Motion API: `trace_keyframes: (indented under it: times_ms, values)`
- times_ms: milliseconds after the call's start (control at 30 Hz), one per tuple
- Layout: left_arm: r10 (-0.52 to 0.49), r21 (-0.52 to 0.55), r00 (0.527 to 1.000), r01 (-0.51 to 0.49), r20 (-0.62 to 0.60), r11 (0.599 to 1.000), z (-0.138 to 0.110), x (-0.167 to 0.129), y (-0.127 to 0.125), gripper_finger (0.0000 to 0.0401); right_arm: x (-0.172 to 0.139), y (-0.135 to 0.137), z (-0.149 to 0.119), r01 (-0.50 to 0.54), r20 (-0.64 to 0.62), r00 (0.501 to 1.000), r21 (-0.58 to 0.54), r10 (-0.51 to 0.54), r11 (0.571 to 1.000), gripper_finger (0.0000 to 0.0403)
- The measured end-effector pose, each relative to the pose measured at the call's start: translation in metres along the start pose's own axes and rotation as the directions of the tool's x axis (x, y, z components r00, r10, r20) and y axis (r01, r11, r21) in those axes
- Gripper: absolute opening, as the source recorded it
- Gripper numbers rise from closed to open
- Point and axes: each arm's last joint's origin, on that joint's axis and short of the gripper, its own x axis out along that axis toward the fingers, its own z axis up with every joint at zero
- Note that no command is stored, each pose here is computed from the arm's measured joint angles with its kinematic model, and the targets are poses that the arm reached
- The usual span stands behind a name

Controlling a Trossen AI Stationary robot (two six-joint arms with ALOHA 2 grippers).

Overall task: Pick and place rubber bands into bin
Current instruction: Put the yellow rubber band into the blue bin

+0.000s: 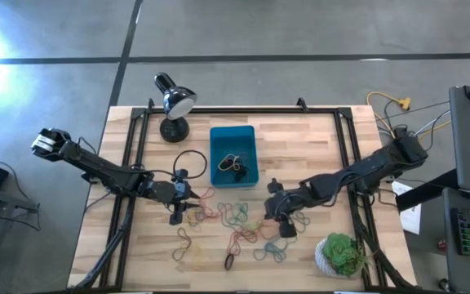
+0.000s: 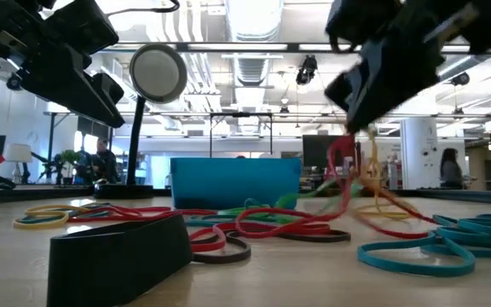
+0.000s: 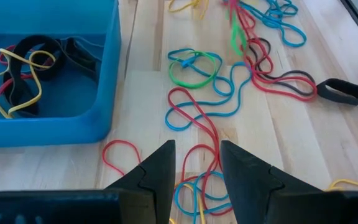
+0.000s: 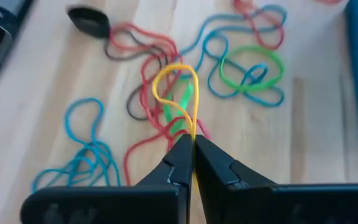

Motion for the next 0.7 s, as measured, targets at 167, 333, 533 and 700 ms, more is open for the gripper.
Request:
trace_keyframes:
  times_ms: [167, 333, 533, 700]
  values:
    - [0.002, 0.0, 1.0, -0.002, 0.001, 1.0, 0.0, 0.0, 0.0, 0.0112, -0.024, 0.002, 0.007, -0.013, 0.063, 0.998, 0.011, 0.012, 1.0, 0.0009]
    - [0.002, 0.001, 1.0, -0.002, 0.0, 1.0, 0.0, 0.0, 0.0, 0.0112, -0.035, 0.003, 0.01, -0.022, 0.095, 0.995, 0.025, 0.019, 0.999, 0.0009]
    - [0.002, 0.002, 1.0, -0.002, 0.0, 1.0, 0.0, 0.0, 0.0, 0.0112, -0.032, 0.003, 0.009, -0.02, 0.083, 0.996, 0.031, 0.017, 0.999, 0.0009]
    - [0.002, 0.002, 1.0, -0.002, 0.0, 1.0, 0.0, 0.0, 0.0, 0.0112, -0.034, 0.002, 0.01, 0.006, 0.106, 0.994, 0.03, -0.009, 1.0, 0.0009]
